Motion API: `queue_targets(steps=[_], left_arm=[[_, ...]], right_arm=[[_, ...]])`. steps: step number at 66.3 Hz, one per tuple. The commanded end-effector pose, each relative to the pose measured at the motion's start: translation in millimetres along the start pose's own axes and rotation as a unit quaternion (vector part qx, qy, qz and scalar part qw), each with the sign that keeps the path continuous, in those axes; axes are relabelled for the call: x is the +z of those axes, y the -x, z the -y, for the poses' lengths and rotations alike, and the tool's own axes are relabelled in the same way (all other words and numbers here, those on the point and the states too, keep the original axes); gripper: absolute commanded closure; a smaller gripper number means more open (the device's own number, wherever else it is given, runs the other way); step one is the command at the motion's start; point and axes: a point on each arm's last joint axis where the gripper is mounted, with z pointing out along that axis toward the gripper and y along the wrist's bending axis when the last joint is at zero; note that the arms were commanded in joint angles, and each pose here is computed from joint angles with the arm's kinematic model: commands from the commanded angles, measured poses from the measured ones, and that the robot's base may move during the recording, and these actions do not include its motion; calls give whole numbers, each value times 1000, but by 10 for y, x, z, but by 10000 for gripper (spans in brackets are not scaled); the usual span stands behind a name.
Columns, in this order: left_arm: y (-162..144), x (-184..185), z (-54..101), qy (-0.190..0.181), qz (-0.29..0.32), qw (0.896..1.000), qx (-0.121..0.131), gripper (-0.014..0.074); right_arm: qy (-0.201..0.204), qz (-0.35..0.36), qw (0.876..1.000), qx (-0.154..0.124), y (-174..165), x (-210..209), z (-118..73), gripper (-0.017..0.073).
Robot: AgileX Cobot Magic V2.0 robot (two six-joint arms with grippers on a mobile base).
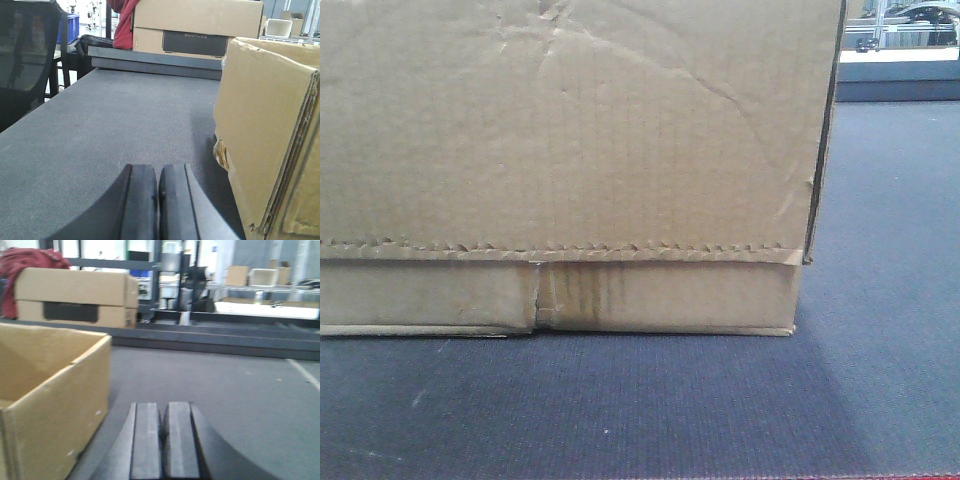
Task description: Grab carton from right shelf to conveyor
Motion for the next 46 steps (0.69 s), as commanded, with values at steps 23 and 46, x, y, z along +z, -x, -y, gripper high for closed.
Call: queue_targets(steps=[23, 46], left_arm=[[23, -5, 1, 0, 12, 1000, -1, 579], [23, -5, 1, 0, 12, 1000, -1, 579]], right_arm=[[-49, -5, 999, 19, -1017, 244, 37, 627], [-49, -17, 998, 20, -1130, 249, 37, 627]])
